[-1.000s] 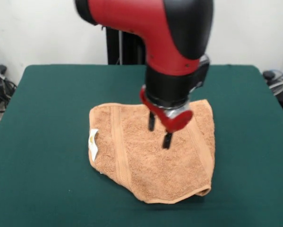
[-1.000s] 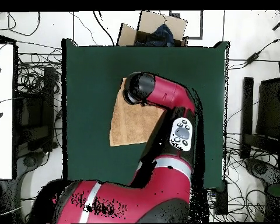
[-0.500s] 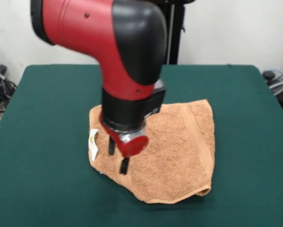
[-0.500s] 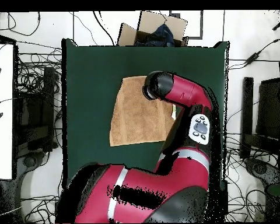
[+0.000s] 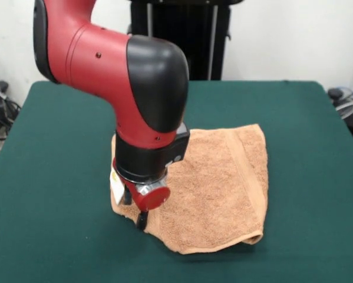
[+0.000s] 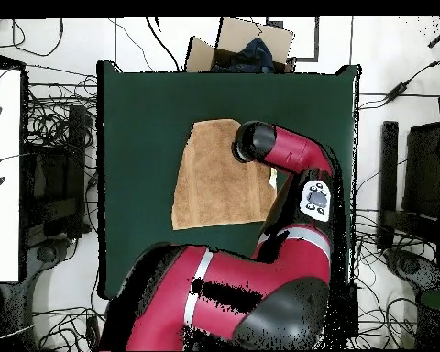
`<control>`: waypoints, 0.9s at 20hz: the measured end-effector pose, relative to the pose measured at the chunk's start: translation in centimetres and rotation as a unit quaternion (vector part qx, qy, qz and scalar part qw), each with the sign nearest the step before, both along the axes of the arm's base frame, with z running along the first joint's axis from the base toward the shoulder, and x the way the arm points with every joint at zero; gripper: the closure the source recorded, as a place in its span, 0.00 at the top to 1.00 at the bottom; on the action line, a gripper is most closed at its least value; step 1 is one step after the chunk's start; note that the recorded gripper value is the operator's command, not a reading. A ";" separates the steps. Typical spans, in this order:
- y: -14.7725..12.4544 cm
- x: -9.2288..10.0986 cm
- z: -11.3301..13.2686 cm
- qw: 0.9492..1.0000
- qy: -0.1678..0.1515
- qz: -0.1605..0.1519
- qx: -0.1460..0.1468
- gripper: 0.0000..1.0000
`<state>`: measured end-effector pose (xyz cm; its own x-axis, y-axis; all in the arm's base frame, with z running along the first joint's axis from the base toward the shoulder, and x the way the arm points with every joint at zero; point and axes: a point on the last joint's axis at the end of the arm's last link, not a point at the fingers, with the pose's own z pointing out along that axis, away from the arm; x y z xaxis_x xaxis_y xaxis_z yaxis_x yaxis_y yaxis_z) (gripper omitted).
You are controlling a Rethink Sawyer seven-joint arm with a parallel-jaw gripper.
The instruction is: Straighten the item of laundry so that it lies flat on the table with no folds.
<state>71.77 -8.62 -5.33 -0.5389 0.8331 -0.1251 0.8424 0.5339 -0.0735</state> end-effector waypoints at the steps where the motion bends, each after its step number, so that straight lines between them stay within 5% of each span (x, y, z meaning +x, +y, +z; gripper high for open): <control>1: 0.0 0.1 -0.1 1.000 -0.001 0.000 -0.001 1.00; 12: 0.0 1.1 -0.3 1.000 -0.009 0.005 -0.003 1.00; 13: -0.1 1.3 -0.3 1.000 -0.012 0.006 -0.004 0.00; 18: -0.3 1.5 -0.3 1.000 -0.013 0.004 -0.003 0.00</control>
